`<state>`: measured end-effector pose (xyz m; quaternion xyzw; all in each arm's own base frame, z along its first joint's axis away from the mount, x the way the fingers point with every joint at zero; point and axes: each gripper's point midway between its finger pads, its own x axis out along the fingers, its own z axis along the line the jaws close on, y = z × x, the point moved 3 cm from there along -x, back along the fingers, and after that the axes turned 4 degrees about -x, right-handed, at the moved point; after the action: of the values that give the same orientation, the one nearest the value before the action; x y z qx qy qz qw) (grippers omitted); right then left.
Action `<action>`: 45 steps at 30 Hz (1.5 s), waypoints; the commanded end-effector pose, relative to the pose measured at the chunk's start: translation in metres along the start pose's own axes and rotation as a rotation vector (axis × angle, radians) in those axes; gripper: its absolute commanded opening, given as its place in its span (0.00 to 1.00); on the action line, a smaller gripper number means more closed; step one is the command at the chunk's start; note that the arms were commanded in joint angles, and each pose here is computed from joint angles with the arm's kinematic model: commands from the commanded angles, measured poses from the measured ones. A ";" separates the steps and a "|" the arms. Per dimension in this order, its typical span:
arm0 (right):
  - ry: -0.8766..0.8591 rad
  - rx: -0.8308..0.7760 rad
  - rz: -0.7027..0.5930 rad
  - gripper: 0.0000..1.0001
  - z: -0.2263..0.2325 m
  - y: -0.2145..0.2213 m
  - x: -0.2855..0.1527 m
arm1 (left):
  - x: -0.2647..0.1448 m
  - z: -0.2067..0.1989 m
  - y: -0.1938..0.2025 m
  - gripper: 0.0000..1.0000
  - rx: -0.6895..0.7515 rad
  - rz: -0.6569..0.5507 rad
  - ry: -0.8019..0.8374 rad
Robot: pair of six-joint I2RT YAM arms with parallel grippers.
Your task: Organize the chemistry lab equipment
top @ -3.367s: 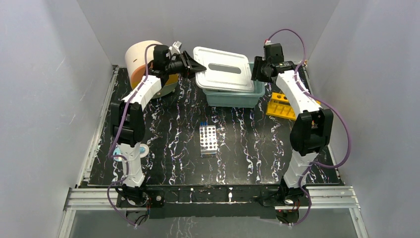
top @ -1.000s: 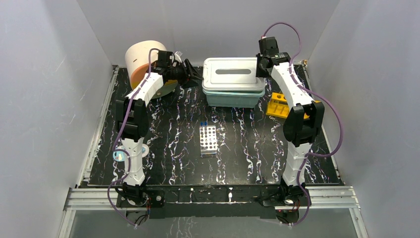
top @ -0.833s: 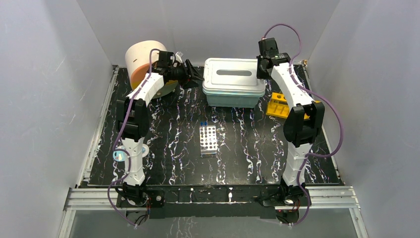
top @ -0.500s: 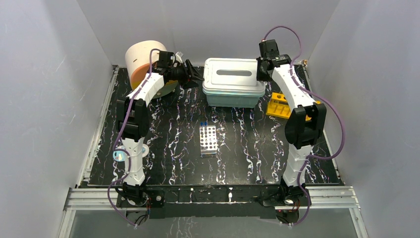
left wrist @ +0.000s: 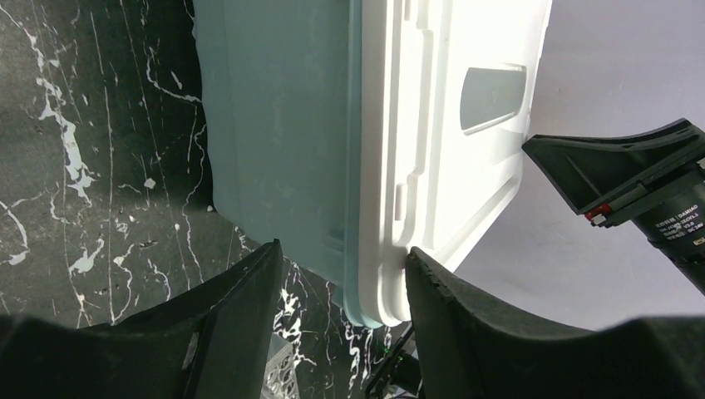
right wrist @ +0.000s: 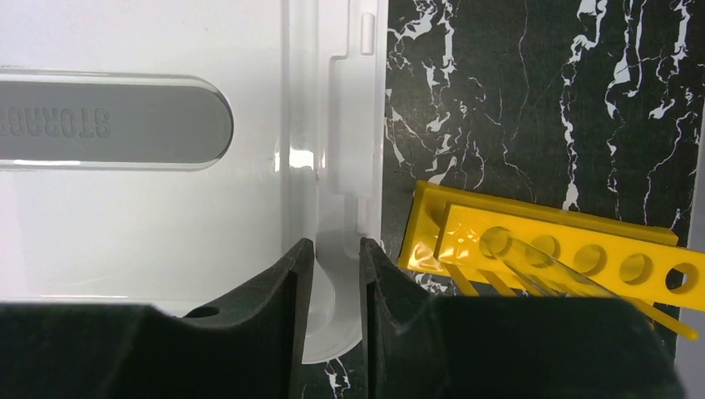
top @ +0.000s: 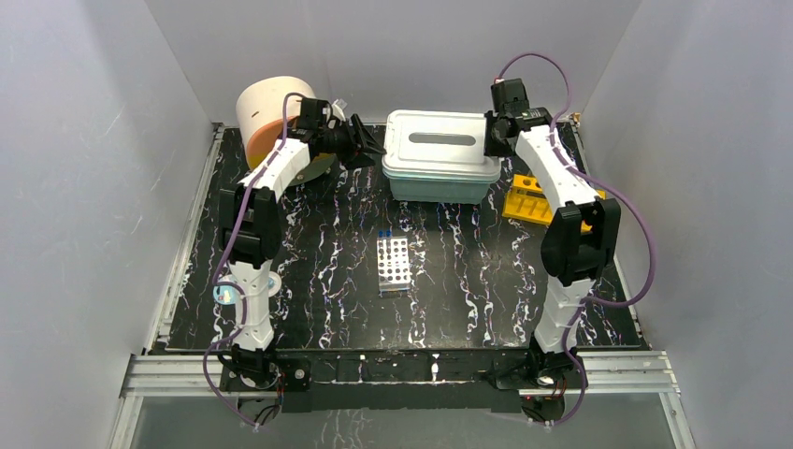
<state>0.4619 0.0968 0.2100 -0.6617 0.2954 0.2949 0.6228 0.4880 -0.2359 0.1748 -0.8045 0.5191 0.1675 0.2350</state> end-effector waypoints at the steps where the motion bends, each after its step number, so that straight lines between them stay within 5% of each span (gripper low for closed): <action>1: -0.032 -0.013 0.004 0.36 0.001 0.004 -0.022 | -0.012 -0.005 0.022 0.54 0.031 0.030 -0.044; 32: -0.039 0.020 0.031 0.31 0.007 0.003 0.004 | -0.010 0.014 0.009 0.52 0.000 -0.075 -0.218; 45: -0.088 0.054 -0.238 0.46 -0.001 -0.054 -0.089 | -0.094 -0.065 -0.012 0.79 0.274 -0.297 -0.201</action>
<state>0.4623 0.1025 0.2512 -0.6584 0.2553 0.2836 0.6488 0.4857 -0.2193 0.1978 -0.8041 0.4400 0.2028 0.3443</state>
